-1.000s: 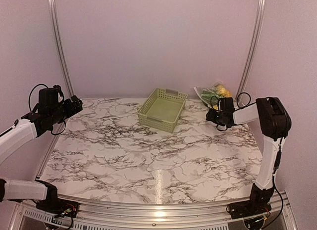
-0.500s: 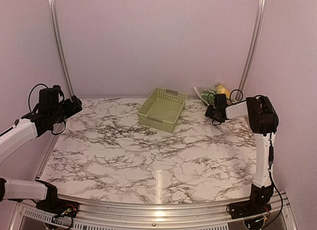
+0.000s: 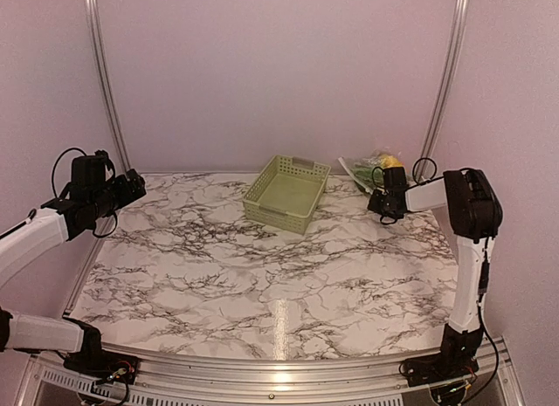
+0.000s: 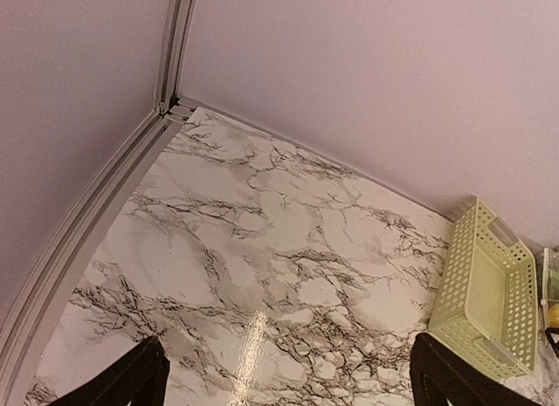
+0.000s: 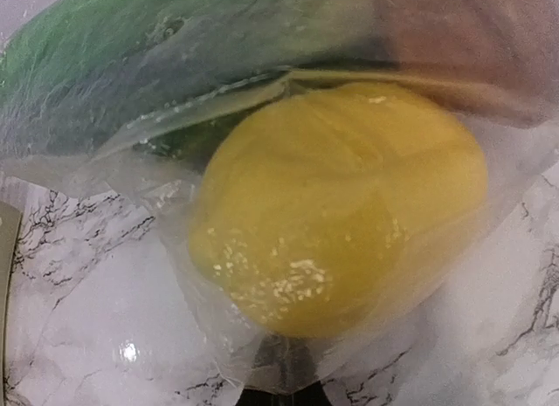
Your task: Open the zip-top bag and remove the fake food
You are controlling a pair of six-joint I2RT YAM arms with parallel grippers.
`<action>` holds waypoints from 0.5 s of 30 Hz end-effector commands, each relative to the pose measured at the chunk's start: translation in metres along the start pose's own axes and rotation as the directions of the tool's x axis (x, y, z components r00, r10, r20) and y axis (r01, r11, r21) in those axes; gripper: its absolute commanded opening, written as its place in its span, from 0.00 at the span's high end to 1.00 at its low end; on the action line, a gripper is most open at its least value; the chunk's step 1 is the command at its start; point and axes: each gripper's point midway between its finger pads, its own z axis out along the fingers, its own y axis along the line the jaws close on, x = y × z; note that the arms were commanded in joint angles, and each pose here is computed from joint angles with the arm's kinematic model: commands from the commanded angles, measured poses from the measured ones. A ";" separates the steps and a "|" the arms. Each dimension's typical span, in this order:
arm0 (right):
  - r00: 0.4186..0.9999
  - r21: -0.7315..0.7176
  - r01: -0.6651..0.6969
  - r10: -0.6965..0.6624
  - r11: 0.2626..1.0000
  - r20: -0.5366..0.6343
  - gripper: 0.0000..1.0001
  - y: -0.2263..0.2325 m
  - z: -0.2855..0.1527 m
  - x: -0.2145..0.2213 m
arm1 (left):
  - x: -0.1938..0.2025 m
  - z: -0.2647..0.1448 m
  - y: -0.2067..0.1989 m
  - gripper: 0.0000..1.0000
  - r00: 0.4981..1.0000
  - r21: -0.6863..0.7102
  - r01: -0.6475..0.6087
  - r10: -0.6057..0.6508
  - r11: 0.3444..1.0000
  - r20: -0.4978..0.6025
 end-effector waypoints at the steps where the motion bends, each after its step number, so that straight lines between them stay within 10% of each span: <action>1: 0.997 -0.100 0.062 -0.058 0.993 0.045 1.00 0.027 -0.052 -0.026 | -0.001 0.003 -0.010 0.01 1.000 0.056 -0.020 0.020 0.998 0.004; 15: 0.950 -0.198 0.269 -0.225 0.943 0.217 1.00 0.062 -0.212 -0.088 | 0.005 -0.008 -0.054 0.01 0.998 0.313 -0.056 0.065 0.948 -0.018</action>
